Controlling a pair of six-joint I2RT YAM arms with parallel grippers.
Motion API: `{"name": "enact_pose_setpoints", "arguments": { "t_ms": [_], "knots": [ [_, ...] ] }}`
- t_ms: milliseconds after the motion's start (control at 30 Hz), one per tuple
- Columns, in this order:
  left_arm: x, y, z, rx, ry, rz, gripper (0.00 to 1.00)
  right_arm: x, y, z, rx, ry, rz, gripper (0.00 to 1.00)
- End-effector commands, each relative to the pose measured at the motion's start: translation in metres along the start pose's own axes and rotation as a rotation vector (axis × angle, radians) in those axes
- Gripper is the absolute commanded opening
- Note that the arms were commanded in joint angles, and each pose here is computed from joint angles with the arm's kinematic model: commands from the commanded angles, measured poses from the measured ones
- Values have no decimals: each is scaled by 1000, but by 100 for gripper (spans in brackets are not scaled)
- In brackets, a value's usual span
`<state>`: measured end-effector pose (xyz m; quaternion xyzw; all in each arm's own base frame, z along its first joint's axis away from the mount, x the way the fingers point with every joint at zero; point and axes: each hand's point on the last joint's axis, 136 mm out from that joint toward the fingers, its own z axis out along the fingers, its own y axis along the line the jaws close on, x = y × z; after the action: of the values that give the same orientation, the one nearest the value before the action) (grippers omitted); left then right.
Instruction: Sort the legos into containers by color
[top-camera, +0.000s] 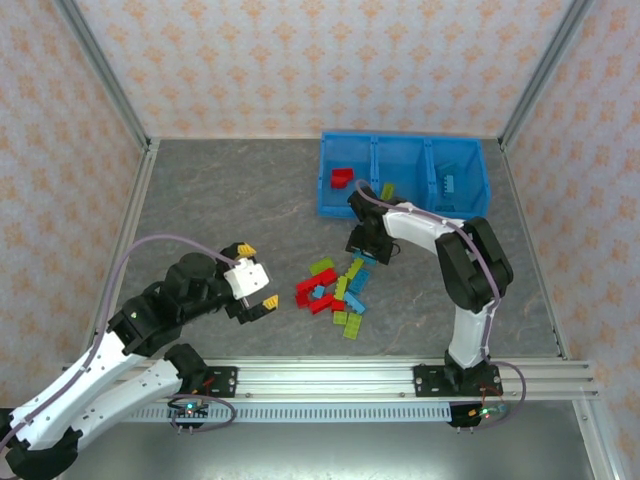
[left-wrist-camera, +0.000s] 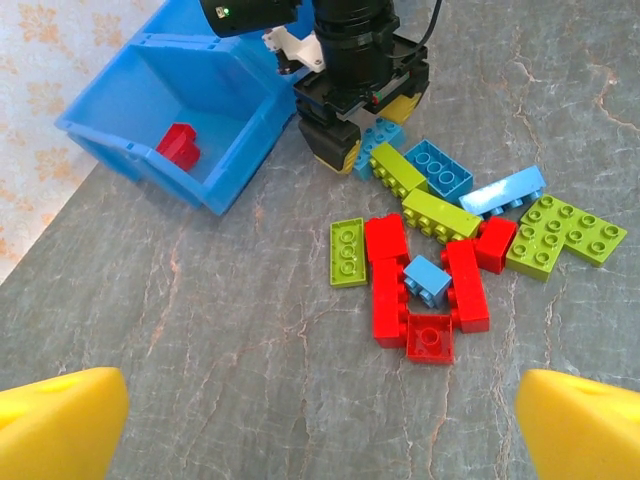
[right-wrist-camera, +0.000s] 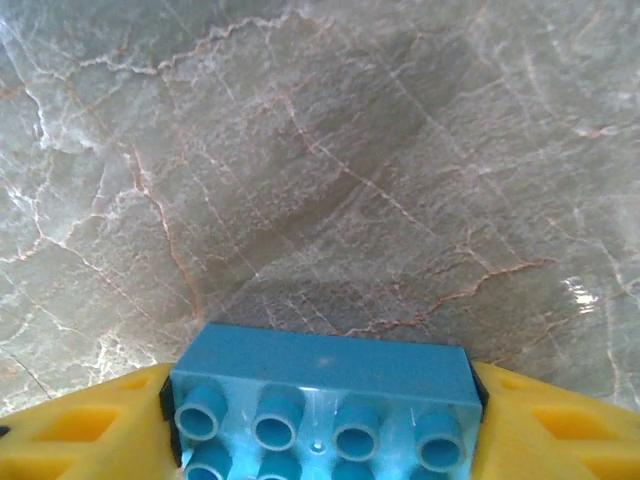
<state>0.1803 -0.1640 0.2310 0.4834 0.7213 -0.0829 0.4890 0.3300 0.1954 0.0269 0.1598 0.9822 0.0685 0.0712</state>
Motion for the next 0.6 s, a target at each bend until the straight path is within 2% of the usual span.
{"name": "enact_pose_setpoints", "arguments": {
  "t_ms": [0,67,167,300,433,567],
  "knots": [
    [-4,6,-3,-39,-30,16,100,-11,-4,-21,11,-92,17,58],
    [-4,8,-3,-50,-31,19,100,-13,-9,-36,4,-135,27,55],
    [-8,9,-3,-52,-47,13,100,-19,-19,-69,-3,-221,45,55],
    [-14,8,-3,-44,-70,-5,100,-38,-39,-131,-31,-398,97,54],
    [-15,8,-1,-45,-82,-23,100,-81,-79,-183,-53,-568,214,54],
    [-14,7,1,-45,-98,-45,100,-138,-123,-197,-73,-608,353,53]
  ]
}}
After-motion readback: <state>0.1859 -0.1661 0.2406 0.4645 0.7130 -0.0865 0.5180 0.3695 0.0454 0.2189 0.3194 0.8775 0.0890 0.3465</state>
